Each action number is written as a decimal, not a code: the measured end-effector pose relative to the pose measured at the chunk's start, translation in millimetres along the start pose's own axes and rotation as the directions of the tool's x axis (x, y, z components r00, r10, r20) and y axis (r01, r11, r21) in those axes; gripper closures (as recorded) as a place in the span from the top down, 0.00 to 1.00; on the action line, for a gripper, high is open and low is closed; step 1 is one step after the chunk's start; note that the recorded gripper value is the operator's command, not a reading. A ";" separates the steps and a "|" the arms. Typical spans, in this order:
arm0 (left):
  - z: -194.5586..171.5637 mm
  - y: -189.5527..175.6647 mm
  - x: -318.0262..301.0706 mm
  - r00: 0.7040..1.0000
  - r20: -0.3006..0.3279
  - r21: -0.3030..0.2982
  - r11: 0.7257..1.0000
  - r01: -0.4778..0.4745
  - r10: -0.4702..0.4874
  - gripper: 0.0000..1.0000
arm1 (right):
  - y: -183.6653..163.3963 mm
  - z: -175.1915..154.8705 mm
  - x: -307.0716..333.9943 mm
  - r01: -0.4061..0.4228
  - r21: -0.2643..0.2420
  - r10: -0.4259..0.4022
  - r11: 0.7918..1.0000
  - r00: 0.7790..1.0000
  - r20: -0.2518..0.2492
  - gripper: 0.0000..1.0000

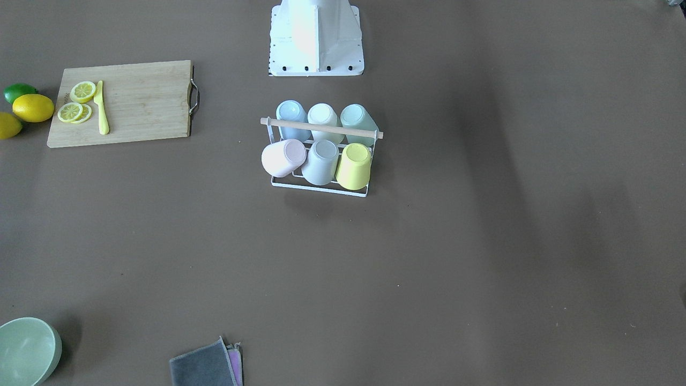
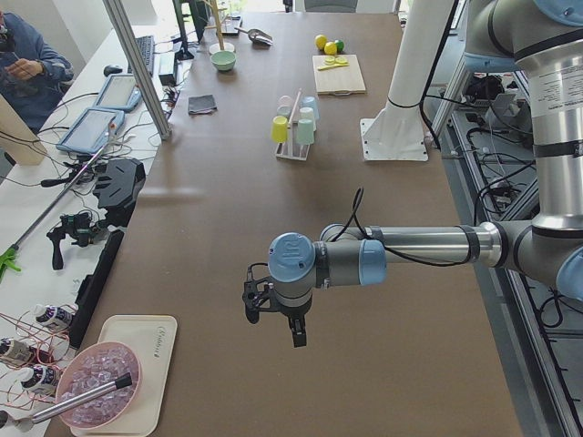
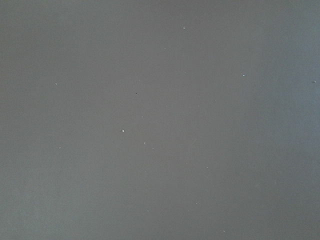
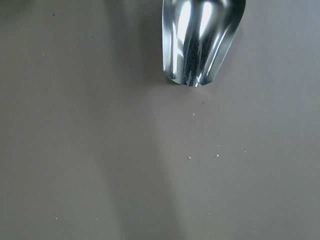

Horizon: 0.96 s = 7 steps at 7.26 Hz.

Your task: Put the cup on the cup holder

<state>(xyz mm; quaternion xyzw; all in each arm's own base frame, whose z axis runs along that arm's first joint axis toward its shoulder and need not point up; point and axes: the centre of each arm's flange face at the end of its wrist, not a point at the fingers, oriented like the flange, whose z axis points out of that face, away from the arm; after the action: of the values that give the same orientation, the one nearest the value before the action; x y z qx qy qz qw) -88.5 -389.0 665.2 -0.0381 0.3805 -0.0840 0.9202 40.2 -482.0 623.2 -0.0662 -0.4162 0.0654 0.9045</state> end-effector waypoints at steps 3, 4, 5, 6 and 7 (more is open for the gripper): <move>-4.7 -2.7 -1.9 1.000 -0.002 0.015 1.000 0.000 0.000 0.98 | -0.3 1.6 1.5 -0.002 -0.003 0.002 1.000 1.000 -0.003 1.00; -8.7 -3.8 -1.9 1.000 -0.003 0.024 1.000 -0.001 0.001 0.98 | -0.5 1.6 1.3 -0.001 -0.003 0.001 1.000 1.000 -0.004 1.00; -12.2 -5.7 -0.8 1.000 -0.002 0.032 0.999 -0.004 0.004 0.98 | -0.4 0.9 0.5 0.001 -0.002 -0.001 1.000 1.000 -0.003 1.00; -13.7 -6.7 -0.3 1.000 -0.002 0.036 0.999 -0.005 0.005 0.98 | -0.1 -0.5 -0.9 0.004 0.001 -0.004 1.000 1.000 -0.002 1.00; -14.2 -7.4 0.2 1.000 -0.002 0.037 0.999 -0.007 0.007 0.98 | 0.3 -1.9 -2.3 0.006 0.004 -0.006 1.000 1.000 0.000 1.00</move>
<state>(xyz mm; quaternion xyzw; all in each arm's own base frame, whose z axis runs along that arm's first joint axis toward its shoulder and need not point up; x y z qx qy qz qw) -99.3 -396.4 656.0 -0.0197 0.3797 -0.0881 0.9207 40.1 -482.3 620.3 -0.0631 -0.4161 0.0633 0.9049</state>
